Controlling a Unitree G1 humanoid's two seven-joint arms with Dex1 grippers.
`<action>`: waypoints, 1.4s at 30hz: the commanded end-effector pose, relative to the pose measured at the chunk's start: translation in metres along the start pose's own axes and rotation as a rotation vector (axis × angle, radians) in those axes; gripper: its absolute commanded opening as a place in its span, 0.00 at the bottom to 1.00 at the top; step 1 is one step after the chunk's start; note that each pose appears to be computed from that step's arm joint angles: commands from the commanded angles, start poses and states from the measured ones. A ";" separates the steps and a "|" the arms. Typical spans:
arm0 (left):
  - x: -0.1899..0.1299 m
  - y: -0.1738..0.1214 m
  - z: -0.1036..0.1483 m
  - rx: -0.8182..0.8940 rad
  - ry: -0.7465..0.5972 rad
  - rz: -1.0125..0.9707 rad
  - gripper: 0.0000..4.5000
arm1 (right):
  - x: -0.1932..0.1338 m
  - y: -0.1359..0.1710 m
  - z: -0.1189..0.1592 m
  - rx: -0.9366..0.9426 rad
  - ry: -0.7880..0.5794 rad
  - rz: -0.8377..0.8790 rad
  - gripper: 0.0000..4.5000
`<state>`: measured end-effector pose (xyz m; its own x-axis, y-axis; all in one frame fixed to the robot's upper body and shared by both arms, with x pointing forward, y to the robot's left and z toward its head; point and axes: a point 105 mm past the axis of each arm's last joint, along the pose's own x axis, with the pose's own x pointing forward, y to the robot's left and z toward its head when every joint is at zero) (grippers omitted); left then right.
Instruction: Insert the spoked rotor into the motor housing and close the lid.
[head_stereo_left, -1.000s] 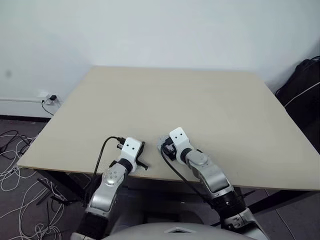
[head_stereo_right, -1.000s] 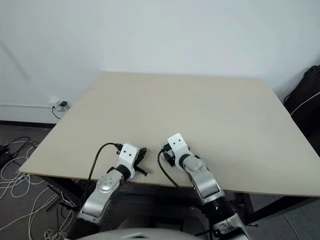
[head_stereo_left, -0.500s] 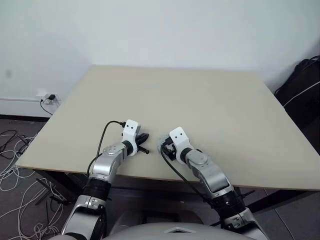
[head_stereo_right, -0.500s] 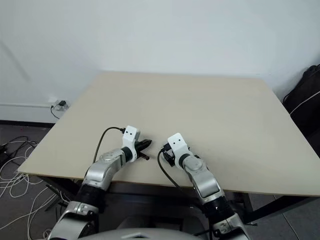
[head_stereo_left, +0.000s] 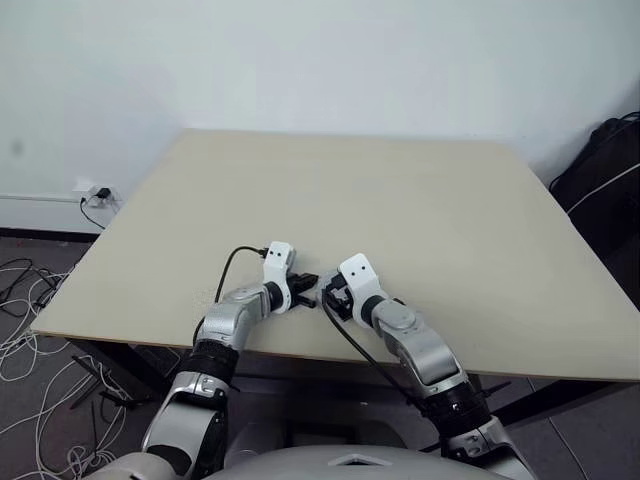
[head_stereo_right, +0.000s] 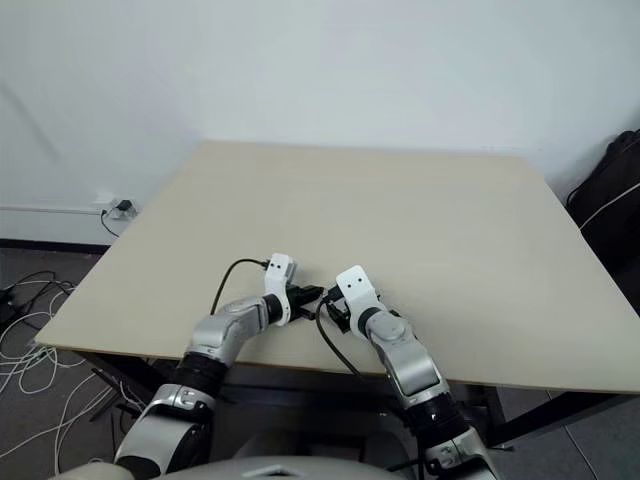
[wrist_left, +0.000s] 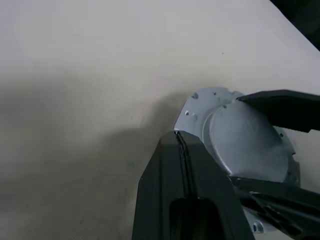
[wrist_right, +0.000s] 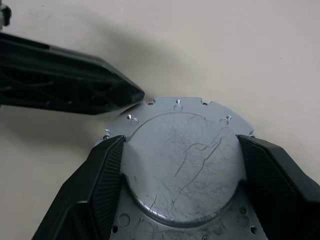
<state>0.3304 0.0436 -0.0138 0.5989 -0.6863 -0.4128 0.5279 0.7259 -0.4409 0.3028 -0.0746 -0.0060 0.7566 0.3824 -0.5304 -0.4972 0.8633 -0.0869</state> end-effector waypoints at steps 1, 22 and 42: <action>0.004 -0.009 0.018 0.035 -0.038 -0.027 0.00 | -0.003 -0.021 -0.045 0.027 0.178 -0.099 0.71; 0.012 -0.019 0.008 0.049 0.039 -0.062 0.00 | -0.004 -0.017 -0.043 0.033 0.175 -0.076 0.71; 0.011 -0.019 0.003 0.035 0.037 -0.059 0.00 | -0.051 -0.034 -0.045 0.054 0.162 -0.056 0.99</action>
<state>0.3291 0.0198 -0.0059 0.5404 -0.7370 -0.4059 0.5903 0.6759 -0.4413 0.2733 -0.1095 0.0052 0.7421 0.3678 -0.5604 -0.4811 0.8744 -0.0633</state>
